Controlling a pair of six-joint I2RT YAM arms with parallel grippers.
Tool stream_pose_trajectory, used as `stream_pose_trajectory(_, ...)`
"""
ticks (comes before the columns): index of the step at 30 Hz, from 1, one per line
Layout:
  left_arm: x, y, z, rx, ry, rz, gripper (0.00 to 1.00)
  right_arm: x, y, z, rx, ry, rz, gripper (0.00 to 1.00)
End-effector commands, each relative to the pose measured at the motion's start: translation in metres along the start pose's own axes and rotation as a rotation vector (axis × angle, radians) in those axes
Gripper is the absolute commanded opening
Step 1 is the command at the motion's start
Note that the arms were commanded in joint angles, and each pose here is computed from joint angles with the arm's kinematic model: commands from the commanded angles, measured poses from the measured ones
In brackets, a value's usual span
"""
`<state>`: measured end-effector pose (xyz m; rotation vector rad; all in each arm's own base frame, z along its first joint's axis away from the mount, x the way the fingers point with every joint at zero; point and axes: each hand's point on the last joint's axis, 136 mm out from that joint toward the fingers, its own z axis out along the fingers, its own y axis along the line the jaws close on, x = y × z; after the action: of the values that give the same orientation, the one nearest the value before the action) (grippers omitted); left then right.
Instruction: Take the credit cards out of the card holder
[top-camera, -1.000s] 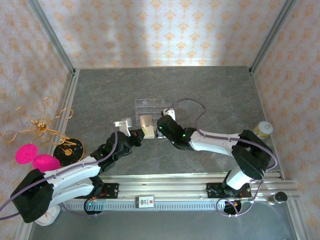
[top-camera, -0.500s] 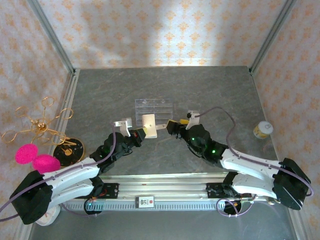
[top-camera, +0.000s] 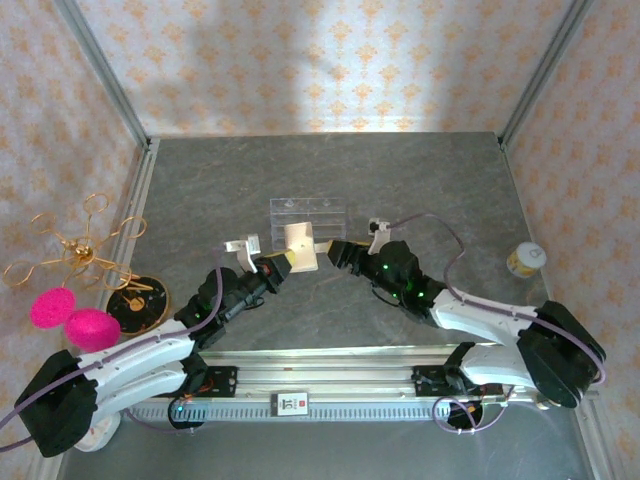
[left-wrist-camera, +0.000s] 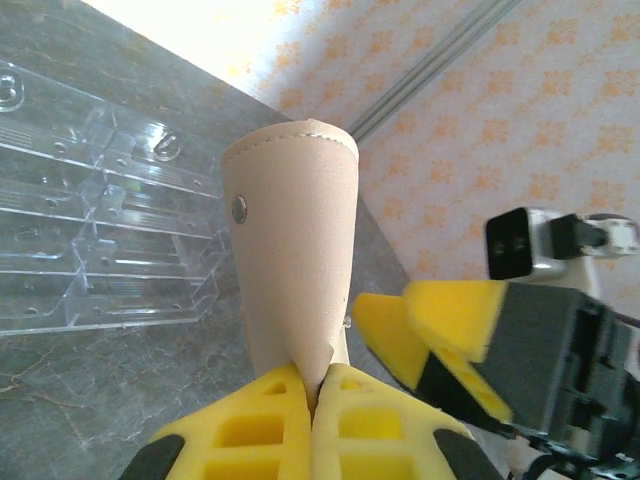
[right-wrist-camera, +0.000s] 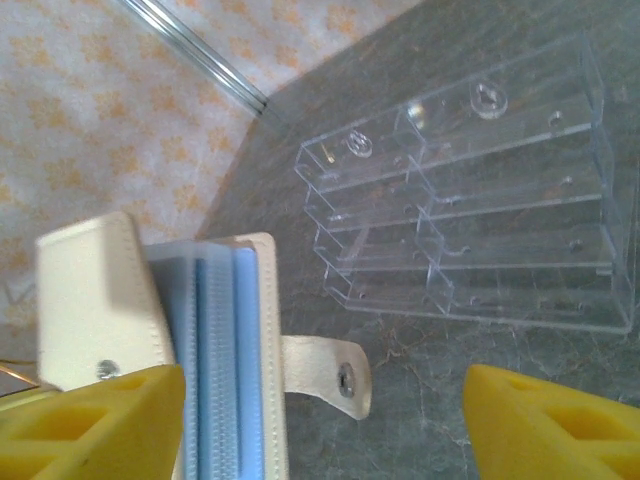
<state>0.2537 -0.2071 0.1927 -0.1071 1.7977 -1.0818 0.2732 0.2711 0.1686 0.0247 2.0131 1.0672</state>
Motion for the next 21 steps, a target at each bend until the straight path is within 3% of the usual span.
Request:
stream_pose_trajectory(1, -0.013, -0.014, -0.004, 0.068, -0.056, 0.003, 0.00, 0.007, 0.011, 0.007, -0.065, 0.055, 0.061, 0.70)
stream_pose_trajectory(13, -0.015, -0.019, -0.010, 0.108, -0.071, -0.023, 0.00, 0.013, 0.009, 0.028, -0.079, 0.071, 0.112, 0.57)
stream_pose_trajectory(21, -0.012, -0.019, -0.012, 0.121, -0.065, -0.043, 0.00, 0.001, 0.025, 0.028, -0.168, 0.031, 0.127, 0.51)
